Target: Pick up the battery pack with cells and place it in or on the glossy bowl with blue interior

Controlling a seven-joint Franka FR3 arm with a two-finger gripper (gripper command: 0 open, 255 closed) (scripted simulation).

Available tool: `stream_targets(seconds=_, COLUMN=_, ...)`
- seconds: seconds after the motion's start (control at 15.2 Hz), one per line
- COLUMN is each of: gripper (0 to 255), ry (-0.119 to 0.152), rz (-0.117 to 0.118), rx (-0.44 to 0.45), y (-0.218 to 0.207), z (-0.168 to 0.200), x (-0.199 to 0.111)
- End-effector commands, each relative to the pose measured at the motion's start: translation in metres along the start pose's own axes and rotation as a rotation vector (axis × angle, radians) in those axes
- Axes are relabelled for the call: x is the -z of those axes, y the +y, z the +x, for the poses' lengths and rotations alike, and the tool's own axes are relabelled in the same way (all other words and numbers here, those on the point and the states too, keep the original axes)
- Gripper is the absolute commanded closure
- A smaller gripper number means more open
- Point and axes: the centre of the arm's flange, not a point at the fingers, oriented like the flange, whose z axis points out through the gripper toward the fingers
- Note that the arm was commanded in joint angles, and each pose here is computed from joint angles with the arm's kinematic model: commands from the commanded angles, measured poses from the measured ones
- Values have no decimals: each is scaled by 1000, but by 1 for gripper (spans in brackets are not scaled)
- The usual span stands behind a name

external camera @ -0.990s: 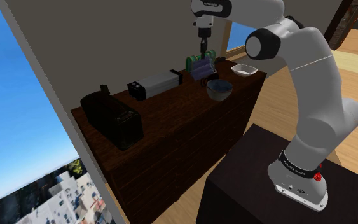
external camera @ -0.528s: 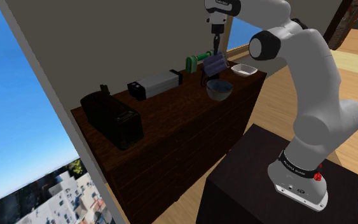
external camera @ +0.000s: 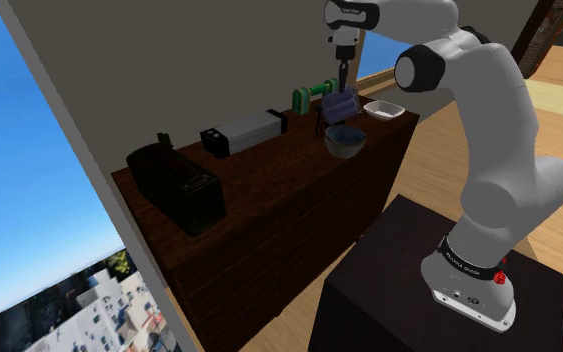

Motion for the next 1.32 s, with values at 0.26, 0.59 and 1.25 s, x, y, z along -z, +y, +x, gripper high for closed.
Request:
stream_targets(seconds=0.26, gripper=255, ry=1, rz=-2, rx=0, y=3, z=2, x=-31)
stream_targets(seconds=0.59, gripper=255, ry=1, rz=-2, rx=0, y=6, z=4, x=-57)
stream_targets(seconds=1.25, gripper=255, ry=1, rz=-2, rx=0, y=8, z=5, x=-77)
